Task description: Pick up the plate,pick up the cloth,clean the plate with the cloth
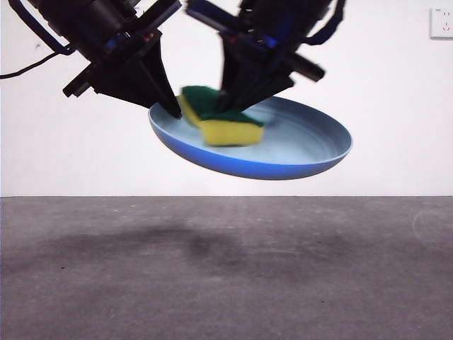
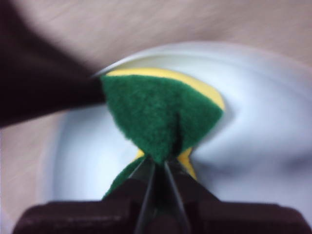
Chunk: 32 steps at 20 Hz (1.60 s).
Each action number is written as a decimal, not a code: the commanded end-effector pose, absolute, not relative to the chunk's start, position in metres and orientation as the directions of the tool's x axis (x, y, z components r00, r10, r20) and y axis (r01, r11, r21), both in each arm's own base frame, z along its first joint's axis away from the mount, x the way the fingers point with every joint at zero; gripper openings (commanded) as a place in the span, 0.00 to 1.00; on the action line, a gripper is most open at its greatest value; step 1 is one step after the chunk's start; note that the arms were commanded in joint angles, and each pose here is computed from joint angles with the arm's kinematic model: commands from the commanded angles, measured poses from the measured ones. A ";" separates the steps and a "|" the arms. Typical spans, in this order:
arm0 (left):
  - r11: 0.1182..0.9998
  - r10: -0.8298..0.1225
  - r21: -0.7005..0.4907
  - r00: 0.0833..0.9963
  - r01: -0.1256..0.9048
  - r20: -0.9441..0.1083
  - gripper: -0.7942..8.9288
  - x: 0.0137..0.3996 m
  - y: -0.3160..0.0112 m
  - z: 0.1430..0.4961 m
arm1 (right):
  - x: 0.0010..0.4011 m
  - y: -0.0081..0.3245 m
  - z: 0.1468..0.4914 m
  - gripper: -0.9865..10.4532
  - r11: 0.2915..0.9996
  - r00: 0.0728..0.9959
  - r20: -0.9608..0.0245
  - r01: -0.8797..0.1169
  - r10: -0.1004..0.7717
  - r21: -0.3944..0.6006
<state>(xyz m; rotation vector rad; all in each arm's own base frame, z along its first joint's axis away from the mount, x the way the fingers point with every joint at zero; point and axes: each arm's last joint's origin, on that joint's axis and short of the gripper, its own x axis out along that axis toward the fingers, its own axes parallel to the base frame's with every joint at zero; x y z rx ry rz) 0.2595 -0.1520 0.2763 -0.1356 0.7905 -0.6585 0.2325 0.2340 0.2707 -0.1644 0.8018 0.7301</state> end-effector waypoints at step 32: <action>0.939 -0.218 -0.007 0.579 0.344 -0.786 0.07 0.290 -0.132 0.230 | 0.202 0.173 0.334 0.07 0.824 0.631 -0.610 -0.563 0.479 0.066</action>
